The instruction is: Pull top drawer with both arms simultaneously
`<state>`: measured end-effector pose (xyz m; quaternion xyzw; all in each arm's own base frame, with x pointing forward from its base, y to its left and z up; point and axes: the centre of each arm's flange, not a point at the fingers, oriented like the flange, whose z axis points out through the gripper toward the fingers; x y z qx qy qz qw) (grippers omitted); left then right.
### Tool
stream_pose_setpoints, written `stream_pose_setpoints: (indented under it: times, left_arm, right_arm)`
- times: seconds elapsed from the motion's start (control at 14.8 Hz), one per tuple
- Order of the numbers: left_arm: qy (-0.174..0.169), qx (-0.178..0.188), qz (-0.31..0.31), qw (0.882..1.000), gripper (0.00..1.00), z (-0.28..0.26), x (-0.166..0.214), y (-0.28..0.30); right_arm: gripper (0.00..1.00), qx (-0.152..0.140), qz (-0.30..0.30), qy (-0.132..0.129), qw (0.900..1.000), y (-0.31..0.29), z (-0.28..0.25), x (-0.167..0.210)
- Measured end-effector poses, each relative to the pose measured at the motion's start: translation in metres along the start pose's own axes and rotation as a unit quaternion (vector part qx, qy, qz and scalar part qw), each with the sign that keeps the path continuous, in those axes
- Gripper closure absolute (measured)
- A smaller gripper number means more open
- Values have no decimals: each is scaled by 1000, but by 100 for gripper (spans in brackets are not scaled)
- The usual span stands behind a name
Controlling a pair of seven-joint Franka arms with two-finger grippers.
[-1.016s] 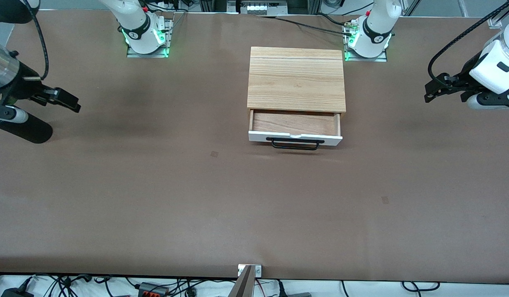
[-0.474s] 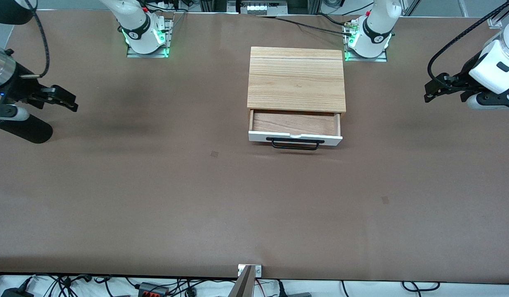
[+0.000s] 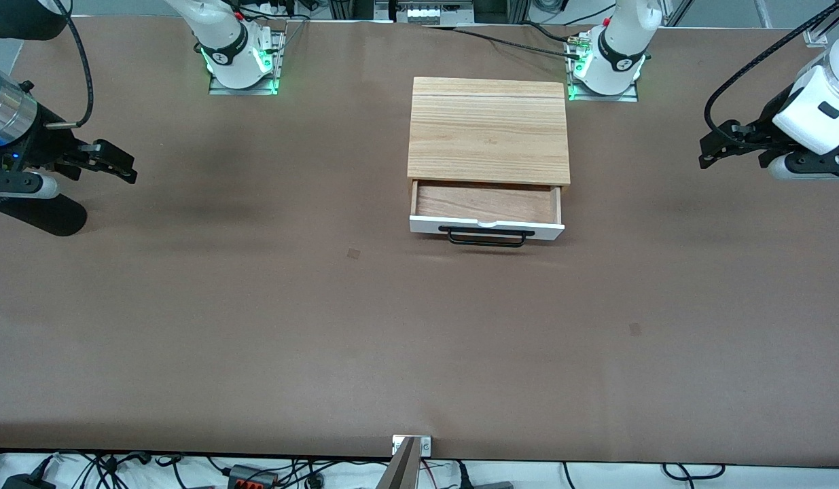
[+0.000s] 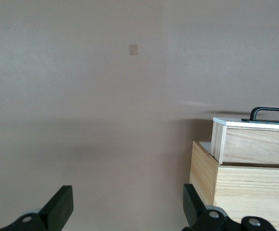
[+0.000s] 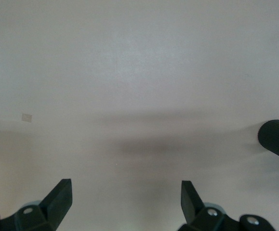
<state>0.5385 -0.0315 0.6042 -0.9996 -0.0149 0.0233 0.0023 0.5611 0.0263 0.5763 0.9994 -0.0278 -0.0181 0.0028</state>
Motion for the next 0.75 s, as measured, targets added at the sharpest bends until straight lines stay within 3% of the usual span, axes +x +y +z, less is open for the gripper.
stream_pose_setpoints:
  times: [0.75]
  left_arm:
    - [0, 0, 1, 1000, 0, 0, 0, 1]
  right_arm:
    - [0, 0, 4, -2, 1000, 5, 3, 2]
